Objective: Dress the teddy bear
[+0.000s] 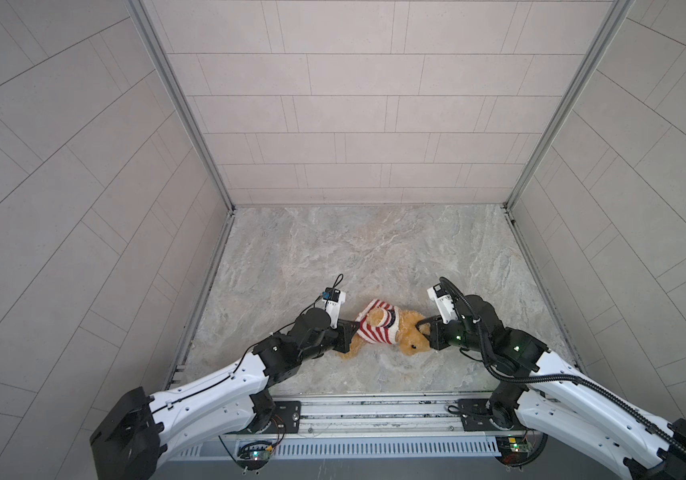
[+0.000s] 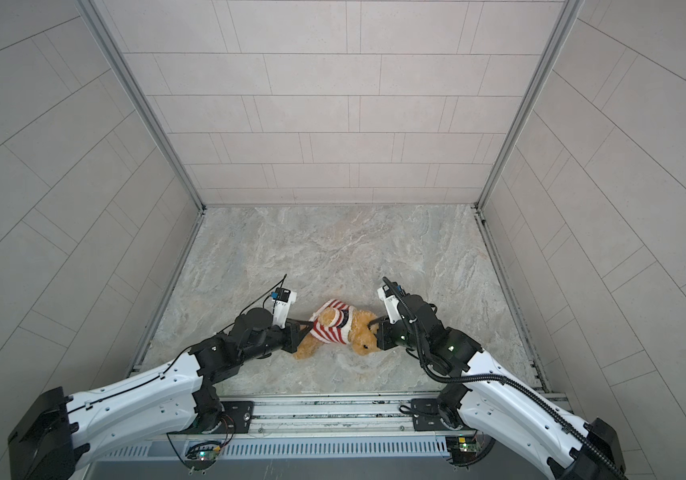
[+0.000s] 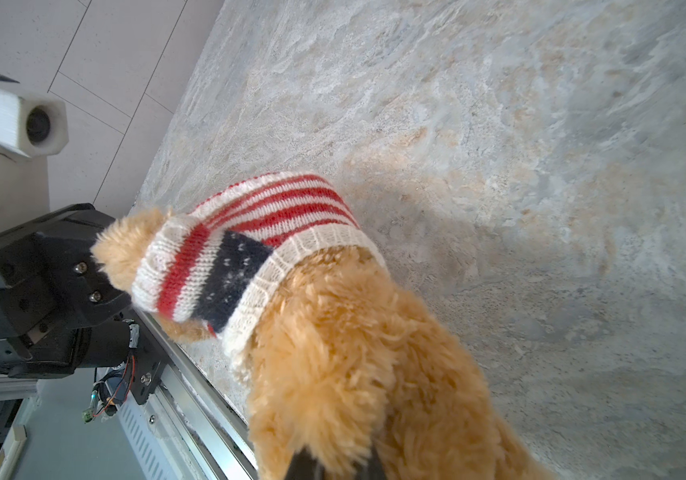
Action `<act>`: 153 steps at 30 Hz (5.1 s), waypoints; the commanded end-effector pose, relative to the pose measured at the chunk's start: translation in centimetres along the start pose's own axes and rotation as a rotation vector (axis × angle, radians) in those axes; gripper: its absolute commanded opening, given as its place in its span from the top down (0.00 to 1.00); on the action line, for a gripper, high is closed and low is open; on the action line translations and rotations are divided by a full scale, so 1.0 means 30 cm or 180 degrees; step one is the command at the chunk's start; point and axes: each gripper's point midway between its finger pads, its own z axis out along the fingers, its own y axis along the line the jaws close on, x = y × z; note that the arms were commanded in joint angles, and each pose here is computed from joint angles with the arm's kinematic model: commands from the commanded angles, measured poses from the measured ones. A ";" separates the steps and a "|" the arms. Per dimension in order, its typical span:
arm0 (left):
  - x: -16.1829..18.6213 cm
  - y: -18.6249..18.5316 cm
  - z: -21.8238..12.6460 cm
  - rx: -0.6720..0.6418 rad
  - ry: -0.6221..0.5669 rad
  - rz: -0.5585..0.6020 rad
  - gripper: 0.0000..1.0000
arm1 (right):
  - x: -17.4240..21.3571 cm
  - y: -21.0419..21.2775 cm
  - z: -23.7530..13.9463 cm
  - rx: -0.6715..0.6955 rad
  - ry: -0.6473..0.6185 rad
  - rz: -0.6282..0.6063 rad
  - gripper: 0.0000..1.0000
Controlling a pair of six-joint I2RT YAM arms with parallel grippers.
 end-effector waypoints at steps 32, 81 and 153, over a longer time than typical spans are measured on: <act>0.002 0.165 0.011 -0.1028 0.0122 0.0425 0.86 | -0.120 -0.093 0.031 0.0176 -0.0039 0.0058 0.44; -0.113 0.147 0.108 -0.0713 0.0666 0.0633 0.56 | -0.040 -0.183 0.043 0.0379 -0.0165 -0.0440 1.00; -0.037 0.133 0.207 -0.0334 0.0323 0.0039 1.00 | -0.050 0.049 -0.062 -0.0648 -0.0185 -0.0195 1.00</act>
